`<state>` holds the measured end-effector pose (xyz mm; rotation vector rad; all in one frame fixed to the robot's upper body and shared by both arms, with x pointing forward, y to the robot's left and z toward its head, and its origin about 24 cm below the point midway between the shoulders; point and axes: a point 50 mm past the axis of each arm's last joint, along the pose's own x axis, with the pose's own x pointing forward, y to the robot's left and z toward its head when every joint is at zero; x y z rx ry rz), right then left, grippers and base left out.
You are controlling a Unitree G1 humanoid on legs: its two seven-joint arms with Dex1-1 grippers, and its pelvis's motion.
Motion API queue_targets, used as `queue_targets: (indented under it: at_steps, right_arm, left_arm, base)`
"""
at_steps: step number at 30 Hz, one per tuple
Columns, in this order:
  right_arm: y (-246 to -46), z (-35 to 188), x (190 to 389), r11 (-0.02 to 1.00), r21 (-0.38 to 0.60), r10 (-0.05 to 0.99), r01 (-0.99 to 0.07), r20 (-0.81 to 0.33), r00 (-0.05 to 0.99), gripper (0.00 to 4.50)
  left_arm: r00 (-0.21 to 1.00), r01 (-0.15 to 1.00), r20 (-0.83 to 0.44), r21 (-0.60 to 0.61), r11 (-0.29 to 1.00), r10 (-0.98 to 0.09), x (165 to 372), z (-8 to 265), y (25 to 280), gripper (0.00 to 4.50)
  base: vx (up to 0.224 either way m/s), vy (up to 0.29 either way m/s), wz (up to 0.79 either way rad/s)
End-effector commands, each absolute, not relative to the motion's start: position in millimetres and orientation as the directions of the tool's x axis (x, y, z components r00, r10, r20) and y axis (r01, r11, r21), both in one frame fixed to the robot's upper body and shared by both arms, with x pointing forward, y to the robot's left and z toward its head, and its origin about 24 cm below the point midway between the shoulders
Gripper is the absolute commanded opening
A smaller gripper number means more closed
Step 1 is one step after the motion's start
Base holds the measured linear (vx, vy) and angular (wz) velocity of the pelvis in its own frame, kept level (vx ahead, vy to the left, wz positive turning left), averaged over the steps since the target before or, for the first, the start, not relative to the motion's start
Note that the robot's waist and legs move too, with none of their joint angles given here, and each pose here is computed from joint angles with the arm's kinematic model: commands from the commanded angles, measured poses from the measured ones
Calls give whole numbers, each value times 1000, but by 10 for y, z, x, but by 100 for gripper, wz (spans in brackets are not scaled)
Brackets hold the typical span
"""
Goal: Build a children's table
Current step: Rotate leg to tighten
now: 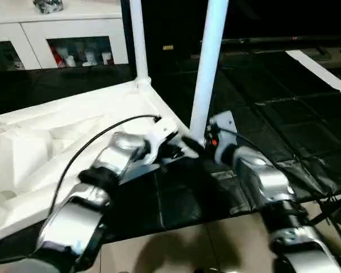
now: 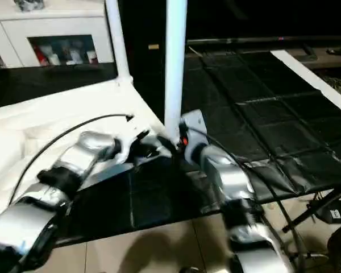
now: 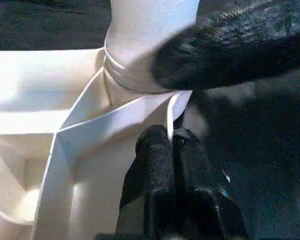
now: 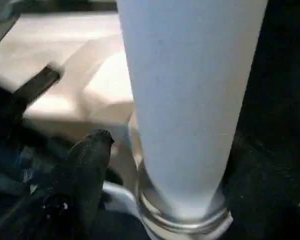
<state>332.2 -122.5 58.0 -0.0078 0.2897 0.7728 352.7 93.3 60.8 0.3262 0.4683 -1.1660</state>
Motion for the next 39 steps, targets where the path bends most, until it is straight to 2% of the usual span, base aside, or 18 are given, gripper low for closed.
queue_targets:
  at_steps: [1,3,4,5,6,8,9,10,11,18,20,21,25,26,29,34,36,39]
  right_arm:
    - [-1206,623,3289,660,87,742,-746,-232,629,396]
    - [-1248,642,3268,626,89,770,-774,-229,596,396]
    - [-1315,679,3197,521,76,838,-850,-232,493,396]
    - [-1315,679,3197,521,76,838,-850,-232,493,396]
    - [-1373,703,3134,425,69,884,-903,-246,397,396]
    - [-1393,709,3119,400,69,894,-914,-252,372,396]
    - [-1446,718,3080,325,75,916,-943,-271,294,396]
    - [-1446,718,3080,325,75,916,-943,-271,294,396]
    - [-1476,724,3055,267,70,928,-961,-286,238,396]
    - [-1523,783,3027,112,102,955,-988,-287,79,396]
    - [-1527,787,3034,102,107,955,-989,-288,68,396]
    - [-1526,789,3037,88,115,956,-989,-289,51,367]
    - [-1517,790,3020,46,149,959,-988,-282,2,355]
    - [-1514,792,3015,34,159,961,-987,-277,-11,329]
    - [-1509,791,2999,4,184,961,-983,-272,-47,318]
    - [-1494,769,2988,-21,212,961,-977,-266,-79,262]
    - [-1487,760,2985,-29,221,961,-975,-262,-88,262]
    - [-1475,761,2978,-39,232,961,-972,-256,-100,231]
  left_arm:
    - [225,972,-443,43,230,-868,3506,799,817,0]
    - [191,980,-450,34,197,-872,3483,792,837,0]
    - [122,992,-483,28,124,-867,3437,763,887,0]
    - [122,992,-483,28,124,-867,3437,763,887,0]
    - [66,998,-510,24,63,-858,3400,738,930,0]
    - [49,999,-516,22,45,-855,3389,732,942,0]
    - [12,1000,-529,16,4,-848,3364,719,973,0]
    - [12,1000,-529,16,4,-848,3364,719,973,0]
    - [-16,1000,-534,7,-23,-845,3345,711,989,0]
    - [-160,985,-574,-33,-172,-803,3234,671,1036,0]
    - [-183,980,-583,-41,-196,-792,3216,663,1046,0]
    - [-206,974,-591,-52,-218,-780,3198,655,1056,0]
    - [-220,970,-603,-54,-236,-767,3187,648,1070,0]
    - [-222,970,-605,-54,-239,-765,3186,648,1073,0]
    - [-232,967,-610,-58,-249,-757,3178,647,1083,0]
    - [-242,964,-615,-60,-261,-751,3171,643,1089,0]
    - [-242,963,-616,-60,-262,-750,3172,641,1086,0]
    - [-241,963,-618,-60,-261,-749,3172,637,1091,0]
  base:
    - [0,0,0]
    - [0,0,0]
    - [0,0,0]
    - [0,0,0]
    - [0,0,0]
    - [0,0,0]
    - [0,0,0]
    - [0,0,0]
    - [0,0,0]
    - [0,0,0]
    - [0,0,0]
    - [0,0,0]
    - [0,0,0]
    - [0,0,0]
    - [0,0,0]
    - [0,0,0]
    - [0,0,0]
    - [0,0,0]
